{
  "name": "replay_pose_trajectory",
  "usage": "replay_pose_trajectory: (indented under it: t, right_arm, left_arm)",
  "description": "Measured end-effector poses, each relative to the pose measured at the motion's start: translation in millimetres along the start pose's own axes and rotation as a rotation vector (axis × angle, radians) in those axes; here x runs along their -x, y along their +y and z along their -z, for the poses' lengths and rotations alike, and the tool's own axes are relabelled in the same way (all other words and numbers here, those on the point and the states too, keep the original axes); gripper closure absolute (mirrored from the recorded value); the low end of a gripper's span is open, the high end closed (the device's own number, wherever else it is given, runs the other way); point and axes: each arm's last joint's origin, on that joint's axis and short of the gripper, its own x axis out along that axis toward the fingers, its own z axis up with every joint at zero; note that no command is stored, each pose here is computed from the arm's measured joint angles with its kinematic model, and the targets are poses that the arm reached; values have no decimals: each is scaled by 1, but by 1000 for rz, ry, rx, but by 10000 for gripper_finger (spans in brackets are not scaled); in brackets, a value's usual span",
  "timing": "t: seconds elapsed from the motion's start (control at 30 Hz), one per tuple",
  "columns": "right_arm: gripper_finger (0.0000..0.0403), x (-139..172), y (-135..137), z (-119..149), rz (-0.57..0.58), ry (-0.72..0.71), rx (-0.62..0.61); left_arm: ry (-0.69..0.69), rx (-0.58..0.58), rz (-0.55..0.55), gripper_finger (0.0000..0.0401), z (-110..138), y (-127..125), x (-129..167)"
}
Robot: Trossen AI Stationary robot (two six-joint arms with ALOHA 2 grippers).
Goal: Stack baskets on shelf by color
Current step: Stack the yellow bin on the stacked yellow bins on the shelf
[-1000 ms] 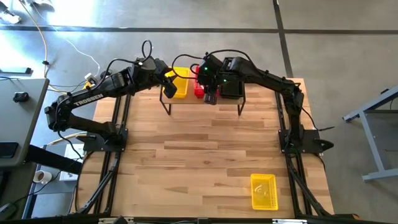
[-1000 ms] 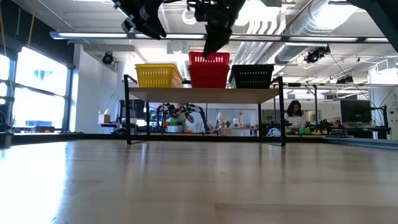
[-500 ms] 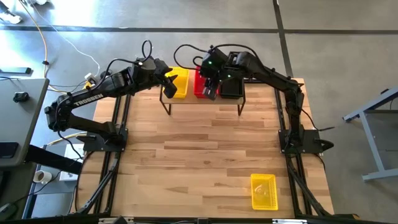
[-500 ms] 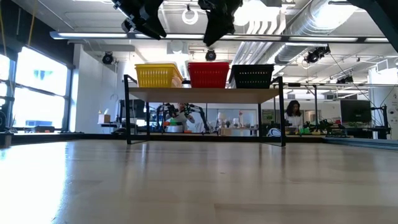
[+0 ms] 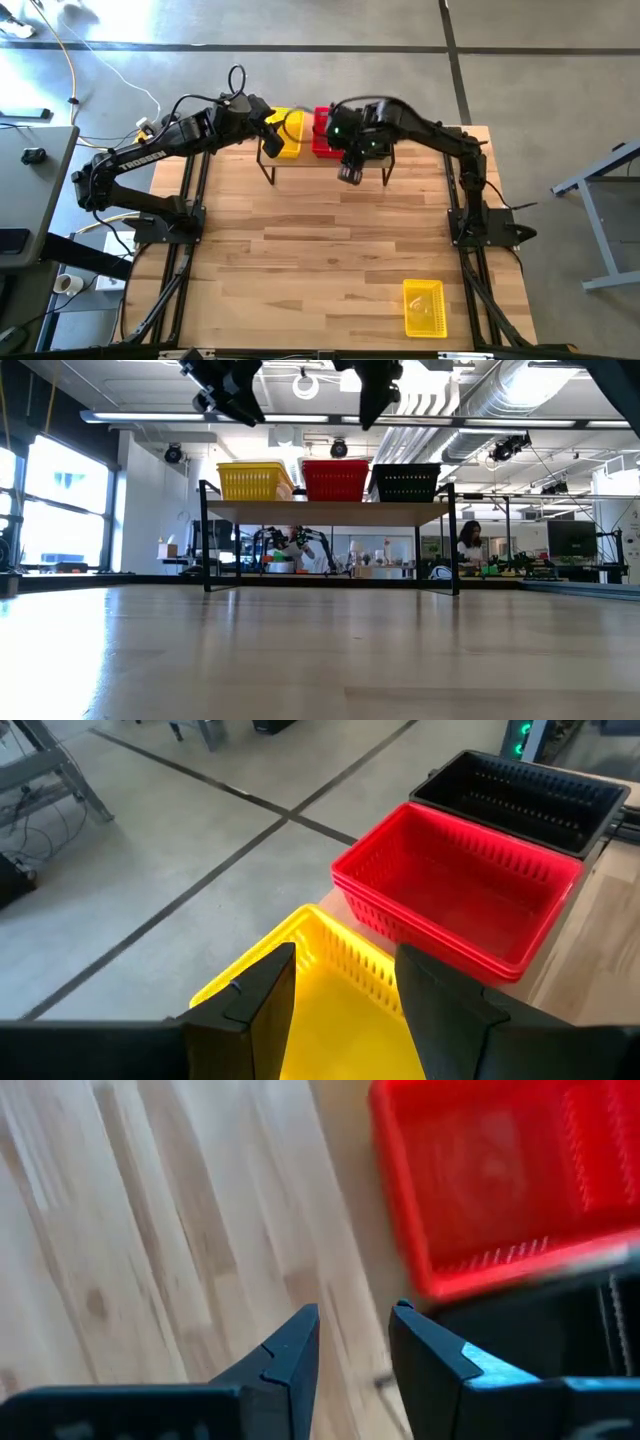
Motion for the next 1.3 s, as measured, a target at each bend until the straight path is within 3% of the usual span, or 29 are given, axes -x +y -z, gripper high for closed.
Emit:
replay_pose_trajectory:
  t: [0.2, 0.37, 0.77, 0.97, 1.3]
  right_arm:
    - [295, 2, 29, 9, 55, 36, 50]
    - [295, 6, 43, 35, 52, 84, 21]
    - [295, 19, 75, 127, -46, 59, -289]
    - [295, 17, 93, 169, -109, 118, -490]
    - [295, 2, 135, 213, -183, 234, -632]
  left_arm:
    - [53, -19, 7, 239, 5, 0, 0]
    - [86, 12, 11, 239, 9, -1, 0]
    - [116, 223, 183, 239, 9, -8, 2]
    - [161, 296, 204, 239, 13, -9, 2]
    - [254, 313, 233, 239, 21, -24, 9]
